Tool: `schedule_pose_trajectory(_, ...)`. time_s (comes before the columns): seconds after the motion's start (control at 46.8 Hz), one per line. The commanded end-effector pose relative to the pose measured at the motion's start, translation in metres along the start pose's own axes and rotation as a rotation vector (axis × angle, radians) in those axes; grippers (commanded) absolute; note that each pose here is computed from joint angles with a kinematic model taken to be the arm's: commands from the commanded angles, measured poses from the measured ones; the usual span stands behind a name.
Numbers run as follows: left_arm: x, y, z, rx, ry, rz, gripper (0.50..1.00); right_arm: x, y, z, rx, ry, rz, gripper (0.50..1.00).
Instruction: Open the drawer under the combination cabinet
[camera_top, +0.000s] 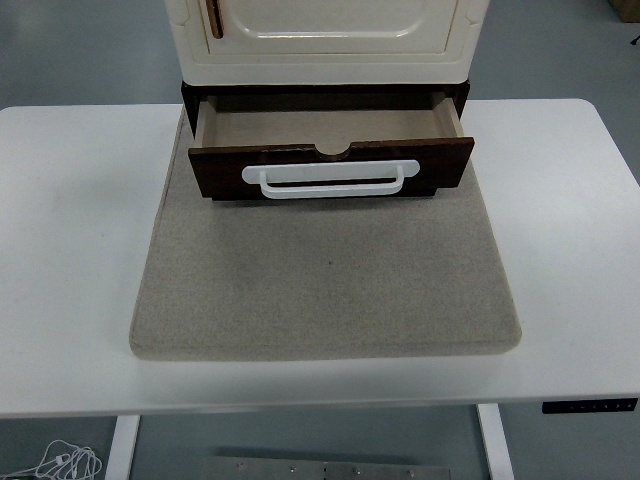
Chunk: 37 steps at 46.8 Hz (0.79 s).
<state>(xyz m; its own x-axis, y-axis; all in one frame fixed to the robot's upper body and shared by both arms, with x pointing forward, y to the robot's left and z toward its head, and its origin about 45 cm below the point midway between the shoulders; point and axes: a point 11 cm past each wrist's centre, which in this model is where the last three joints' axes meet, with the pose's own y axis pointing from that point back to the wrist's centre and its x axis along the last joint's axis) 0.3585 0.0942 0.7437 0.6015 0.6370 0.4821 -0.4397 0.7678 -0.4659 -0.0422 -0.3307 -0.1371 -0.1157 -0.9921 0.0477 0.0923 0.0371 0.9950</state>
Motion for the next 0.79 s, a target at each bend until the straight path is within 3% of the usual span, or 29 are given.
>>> schedule_pose_trajectory(0.0,0.043,0.009,0.011,-0.062,0.019,0.202,1.000,0.000,0.000,0.000,0.000,0.000,0.001,0.926)
schedule_pose_trajectory(0.15,0.117,0.043,-0.001,-0.067,0.049,0.556,1.000,0.000,0.000,0.000,0.000,0.000,0.001,0.926)
schedule_pose_trajectory(0.363,0.200,0.126,-0.062,0.054,0.099,0.981,1.000,0.000,0.000,0.000,0.000,0.000,0.000,0.926)
schedule_pose_trajectory(0.491,0.221,0.177,-0.118,0.182,0.150,1.129,1.000,0.000,0.000,0.000,0.000,0.000,0.000,0.926)
schedule_pose_trajectory(0.641,0.244,0.250,-0.157,0.220,0.346,1.306,1.000,0.000,0.000,0.000,0.000,0.000,0.000,0.928)
schedule_pose_trajectory(0.769,0.239,0.291,-0.196,0.277,0.482,1.347,1.000,0.000,0.000,-0.001,0.001,0.000,0.001,0.928)
